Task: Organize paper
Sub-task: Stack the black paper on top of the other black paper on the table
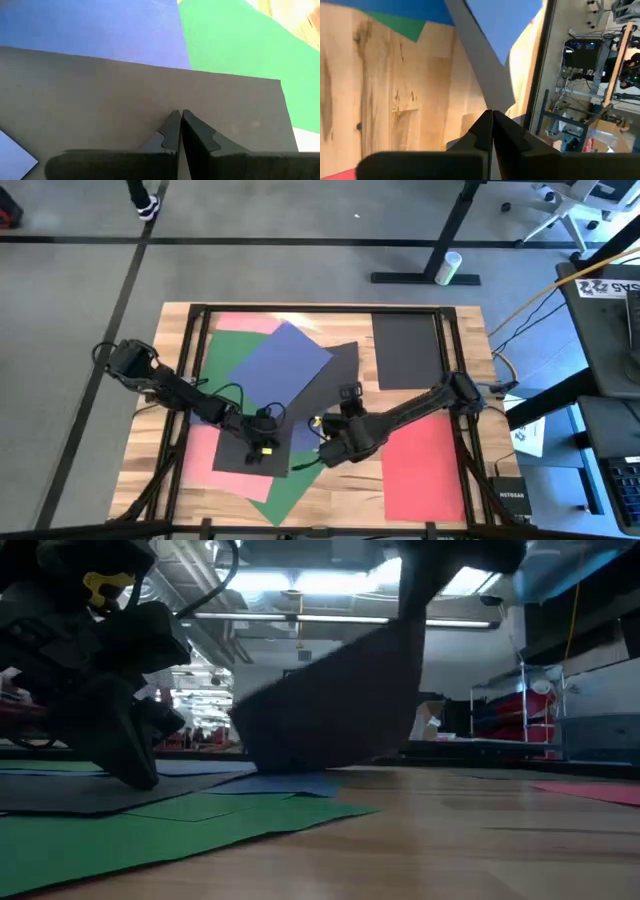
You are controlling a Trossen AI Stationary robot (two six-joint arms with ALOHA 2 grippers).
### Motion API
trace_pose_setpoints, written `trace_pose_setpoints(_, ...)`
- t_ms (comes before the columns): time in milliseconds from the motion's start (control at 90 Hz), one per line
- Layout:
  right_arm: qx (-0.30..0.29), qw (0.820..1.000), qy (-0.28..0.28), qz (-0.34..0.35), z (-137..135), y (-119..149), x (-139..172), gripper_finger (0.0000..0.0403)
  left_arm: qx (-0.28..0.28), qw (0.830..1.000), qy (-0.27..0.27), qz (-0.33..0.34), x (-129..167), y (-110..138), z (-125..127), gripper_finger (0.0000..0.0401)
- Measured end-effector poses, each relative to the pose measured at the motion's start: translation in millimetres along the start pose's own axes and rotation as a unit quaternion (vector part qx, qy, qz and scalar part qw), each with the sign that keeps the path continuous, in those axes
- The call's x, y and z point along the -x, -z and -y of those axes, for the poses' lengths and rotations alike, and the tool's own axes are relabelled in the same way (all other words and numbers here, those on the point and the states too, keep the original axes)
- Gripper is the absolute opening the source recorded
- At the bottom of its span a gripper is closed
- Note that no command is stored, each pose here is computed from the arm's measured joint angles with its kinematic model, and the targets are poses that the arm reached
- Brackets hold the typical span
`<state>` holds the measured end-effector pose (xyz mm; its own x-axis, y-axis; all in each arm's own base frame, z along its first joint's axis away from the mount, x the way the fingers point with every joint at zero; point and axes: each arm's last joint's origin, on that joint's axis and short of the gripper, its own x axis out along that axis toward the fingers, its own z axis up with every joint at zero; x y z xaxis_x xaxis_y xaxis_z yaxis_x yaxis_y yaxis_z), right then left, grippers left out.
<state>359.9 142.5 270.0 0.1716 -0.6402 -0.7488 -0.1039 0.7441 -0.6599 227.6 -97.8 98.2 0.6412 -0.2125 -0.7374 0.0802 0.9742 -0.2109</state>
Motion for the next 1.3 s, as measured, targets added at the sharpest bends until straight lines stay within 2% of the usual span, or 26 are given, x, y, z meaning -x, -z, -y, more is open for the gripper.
trace_pose_setpoints(122,-0.005,1.0,-0.019,-0.002,4.1,6.4,3.6,0.0,0.0,1.0,0.0,0.0,0.0,-0.1,0.0,0.0)
trace_pose_setpoints(256,-0.009,0.998,-0.041,-0.042,-3.9,21.5,-7.9,0.0,0.0,1.0,0.0,0.0,0.0,-0.1,0.0,0.0)
trace_pose_setpoints(500,-0.023,0.991,-0.047,-0.127,-22.7,74.2,-30.1,0.0,0.0,1.0,0.0,0.0,0.0,-0.1,0.0,0.0)
trace_pose_setpoints(822,-0.141,0.98,-0.067,-0.126,-26.8,136.4,-14.3,0.0,0.001,1.0,0.002,0.006,0.0,-0.9,0.3,0.0)
trace_pose_setpoints(1011,-0.172,0.975,-0.055,-0.129,-29.8,156.0,-15.9,0.0,0.001,1.0,0.003,0.006,0.1,-1.2,0.4,0.0)
trace_pose_setpoints(1300,-0.2,0.963,-0.039,-0.178,-35.8,176.5,-33.6,0.0,0.003,1.0,0.003,0.007,0.1,-1.3,0.4,0.0)
